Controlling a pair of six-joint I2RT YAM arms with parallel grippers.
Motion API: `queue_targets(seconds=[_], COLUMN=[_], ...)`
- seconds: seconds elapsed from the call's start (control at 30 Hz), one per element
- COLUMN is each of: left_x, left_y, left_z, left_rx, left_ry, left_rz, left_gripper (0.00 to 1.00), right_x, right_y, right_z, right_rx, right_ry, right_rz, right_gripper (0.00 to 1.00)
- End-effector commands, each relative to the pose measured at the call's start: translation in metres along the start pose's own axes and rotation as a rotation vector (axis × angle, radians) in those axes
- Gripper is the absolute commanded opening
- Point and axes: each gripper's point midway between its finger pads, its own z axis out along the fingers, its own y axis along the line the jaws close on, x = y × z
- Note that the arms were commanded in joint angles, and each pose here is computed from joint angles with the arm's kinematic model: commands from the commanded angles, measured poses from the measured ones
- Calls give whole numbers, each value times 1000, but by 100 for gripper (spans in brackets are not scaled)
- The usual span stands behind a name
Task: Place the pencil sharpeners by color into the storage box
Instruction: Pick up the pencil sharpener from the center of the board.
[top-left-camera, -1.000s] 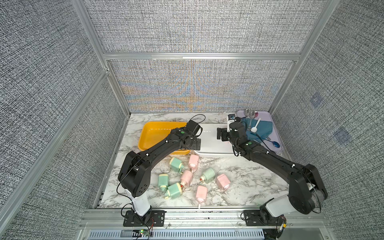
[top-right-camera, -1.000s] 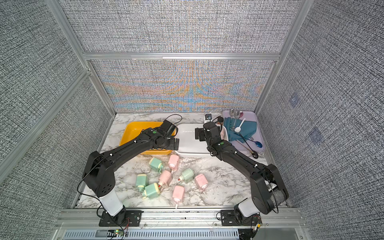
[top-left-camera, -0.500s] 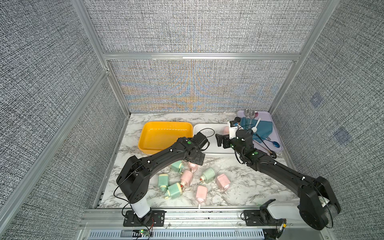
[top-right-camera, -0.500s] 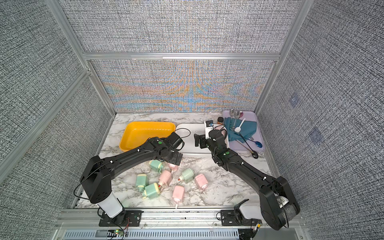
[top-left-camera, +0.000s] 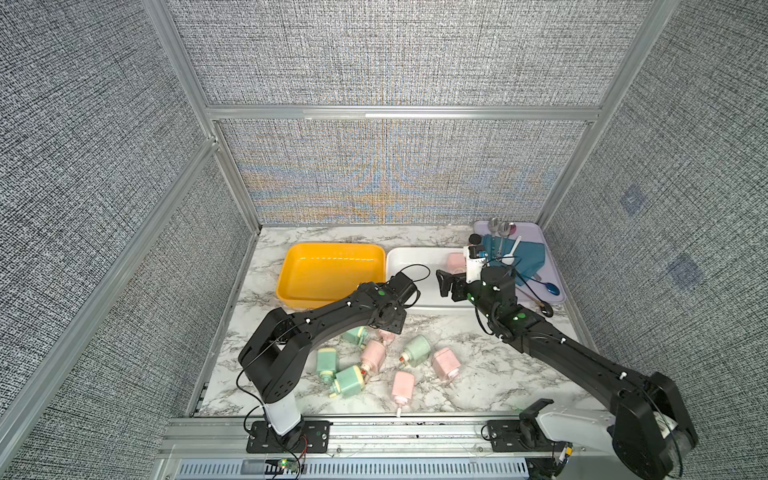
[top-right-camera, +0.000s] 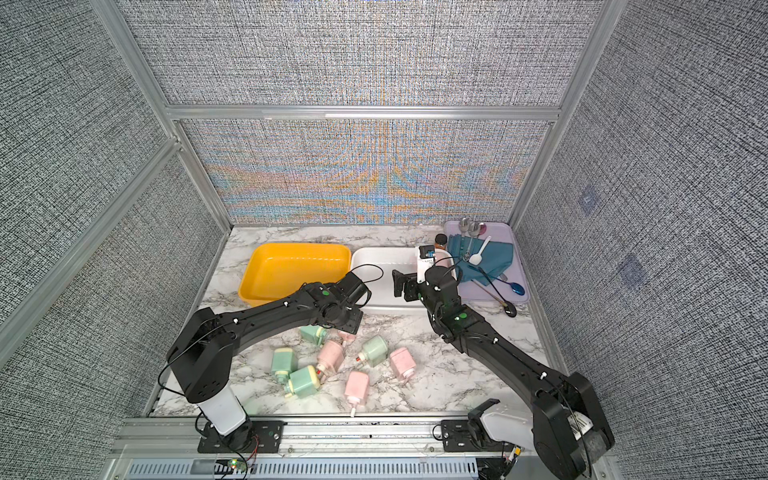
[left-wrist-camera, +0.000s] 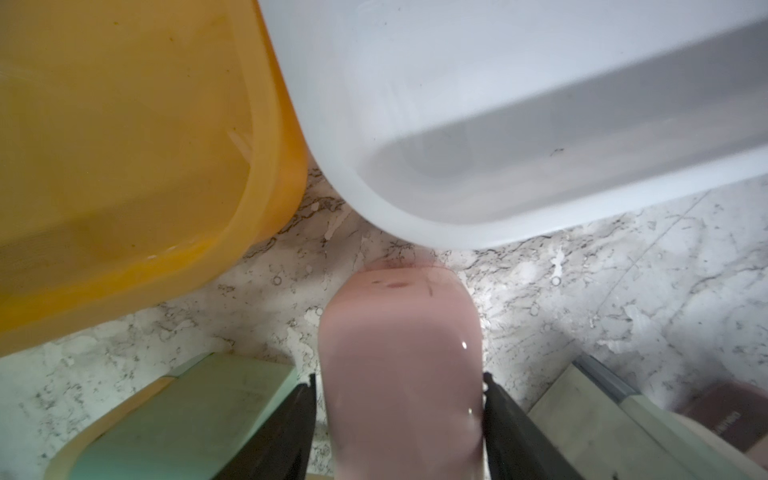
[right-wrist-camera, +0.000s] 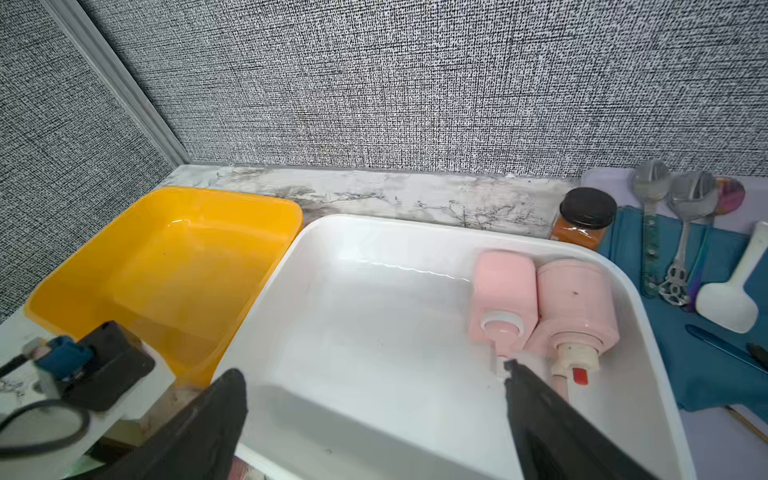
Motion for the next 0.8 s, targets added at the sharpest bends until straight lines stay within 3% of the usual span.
queue_targets(seconds=[0.0,0.07,0.23,0.4,0.77], left_x=[-5,-3,1,2,-5], left_y=[0,1,3,5,15], left_z=[3,6,9,7,-21], left_rx=[-12,-16,-31,-37,-82], left_ry=[-17,-7,7,3,-4], left_rz=[-7,-5,-5,-12,-23], left_gripper=[68,62,61,48,3], right_x=[-6,-7,-7,-8,-8], right_y=[-3,-5,-6,-6,-14], right_z=[-2,-2,-3,-3,0], right_rx=[21,29,36,36,78], right_ry=[-21,-24,-23,-29,-58], right_rz=[17,19,23,25,58], right_gripper=[99,99,99,99,99])
